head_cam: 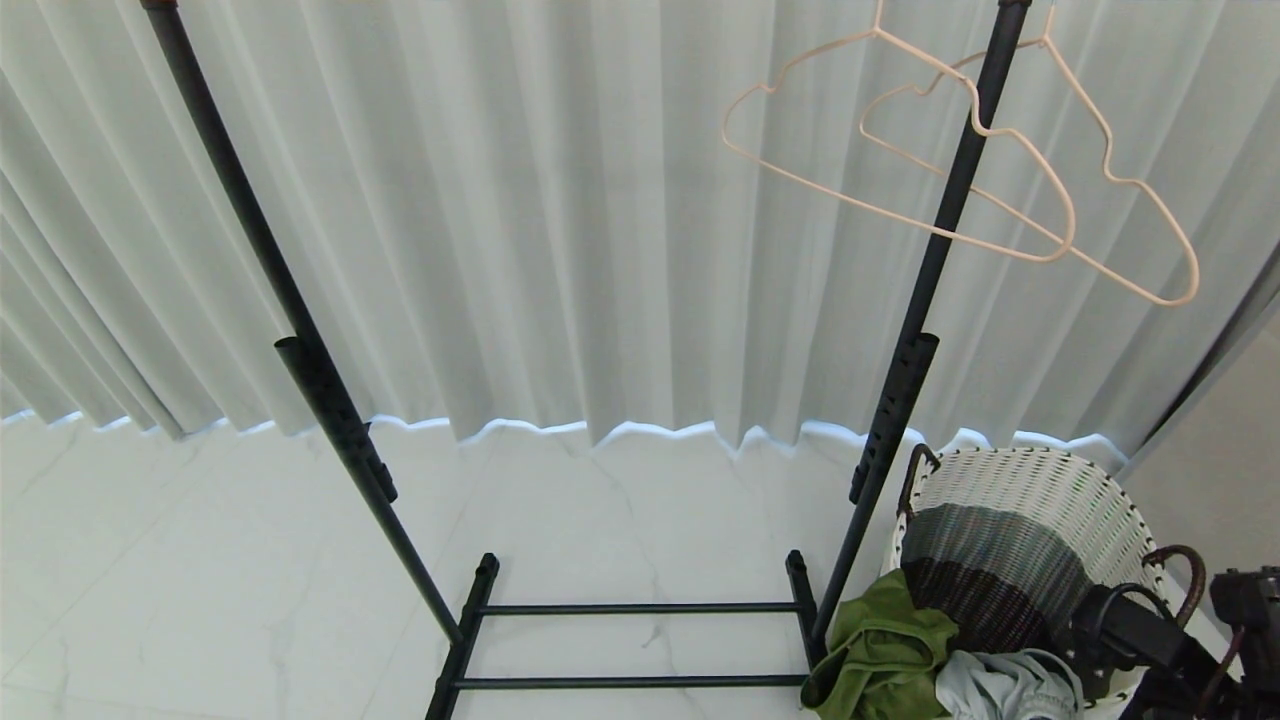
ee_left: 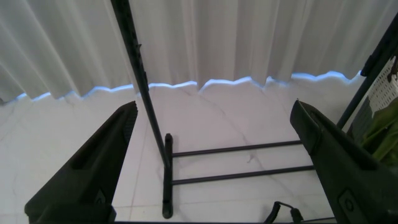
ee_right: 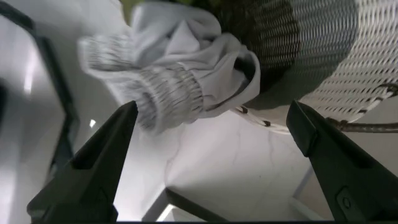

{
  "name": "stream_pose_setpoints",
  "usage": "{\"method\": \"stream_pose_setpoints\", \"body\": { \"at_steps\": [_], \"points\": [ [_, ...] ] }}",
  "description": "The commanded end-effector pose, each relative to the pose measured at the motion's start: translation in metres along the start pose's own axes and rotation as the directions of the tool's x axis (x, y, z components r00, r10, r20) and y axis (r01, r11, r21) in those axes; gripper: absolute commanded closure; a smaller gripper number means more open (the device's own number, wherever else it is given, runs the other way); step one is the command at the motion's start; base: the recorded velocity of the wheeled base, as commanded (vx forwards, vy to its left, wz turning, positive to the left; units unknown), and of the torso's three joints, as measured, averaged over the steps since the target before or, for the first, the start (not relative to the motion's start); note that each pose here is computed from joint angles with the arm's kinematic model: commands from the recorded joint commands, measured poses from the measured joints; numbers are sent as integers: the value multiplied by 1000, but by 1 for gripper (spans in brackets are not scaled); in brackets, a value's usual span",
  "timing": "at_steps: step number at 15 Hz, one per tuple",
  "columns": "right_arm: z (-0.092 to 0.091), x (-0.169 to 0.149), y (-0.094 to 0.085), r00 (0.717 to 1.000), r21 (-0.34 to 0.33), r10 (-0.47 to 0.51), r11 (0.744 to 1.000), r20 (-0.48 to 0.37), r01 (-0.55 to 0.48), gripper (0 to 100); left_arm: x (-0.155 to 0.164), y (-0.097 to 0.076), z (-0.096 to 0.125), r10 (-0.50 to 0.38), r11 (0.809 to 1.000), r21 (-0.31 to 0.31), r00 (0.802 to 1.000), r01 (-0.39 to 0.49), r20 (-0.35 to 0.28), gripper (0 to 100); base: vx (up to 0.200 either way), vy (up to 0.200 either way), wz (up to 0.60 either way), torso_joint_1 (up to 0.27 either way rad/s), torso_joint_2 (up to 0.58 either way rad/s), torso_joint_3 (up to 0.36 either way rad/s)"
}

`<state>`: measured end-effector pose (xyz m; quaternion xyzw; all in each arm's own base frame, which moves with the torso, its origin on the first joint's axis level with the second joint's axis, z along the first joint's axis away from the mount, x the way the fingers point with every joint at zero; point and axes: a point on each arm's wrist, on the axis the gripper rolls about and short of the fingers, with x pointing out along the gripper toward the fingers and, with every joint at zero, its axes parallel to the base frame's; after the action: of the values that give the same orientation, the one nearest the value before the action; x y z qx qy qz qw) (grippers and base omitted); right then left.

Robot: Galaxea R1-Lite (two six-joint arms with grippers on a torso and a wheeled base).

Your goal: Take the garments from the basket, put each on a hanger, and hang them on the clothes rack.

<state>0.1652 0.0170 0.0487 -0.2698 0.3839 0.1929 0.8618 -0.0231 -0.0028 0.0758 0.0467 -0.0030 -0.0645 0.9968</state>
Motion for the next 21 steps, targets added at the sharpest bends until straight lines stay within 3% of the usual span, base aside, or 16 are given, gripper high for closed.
{"method": "stream_pose_setpoints", "body": {
  "at_steps": [1,7,8,13,17,19,21],
  "points": [
    [-16,31,6,989,3,26,1000,-144,-26,0,0,0,0,0,1000,0,1000,0,0,0,0,0,0,0,0,0],
    [-9,49,0,994,-3,-18,1000,-106,18,0,0,0,0,0,1000,0,1000,0,0,0,0,0,0,0,0,0],
    [-8,49,-1,995,-4,-26,1000,-97,26,100,0,0,0,0,1000,0,1000,0,0,0,0,0,0,0,0,0],
    [1,31,-6,993,-8,-121,993,-13,121,100,0,0,0,0,1000,0,1000,0,0,0,0,0,0,0,0,0],
    [2,6,-10,977,7,-215,977,-13,215,100,0,0,0,0,1000,0,1000,0,0,0,0,0,0,0,0,0],
    [16,-19,-23,965,23,-261,965,-13,261,100,0,0,0,0,1000,0,1000,0,0,0,0,0,0,0,0,0],
    [39,-63,-35,957,27,-289,957,-25,289,100,0,0,0,0,1000,0,1000,0,0,0,0,0,0,0,0,0]
  ]
}}
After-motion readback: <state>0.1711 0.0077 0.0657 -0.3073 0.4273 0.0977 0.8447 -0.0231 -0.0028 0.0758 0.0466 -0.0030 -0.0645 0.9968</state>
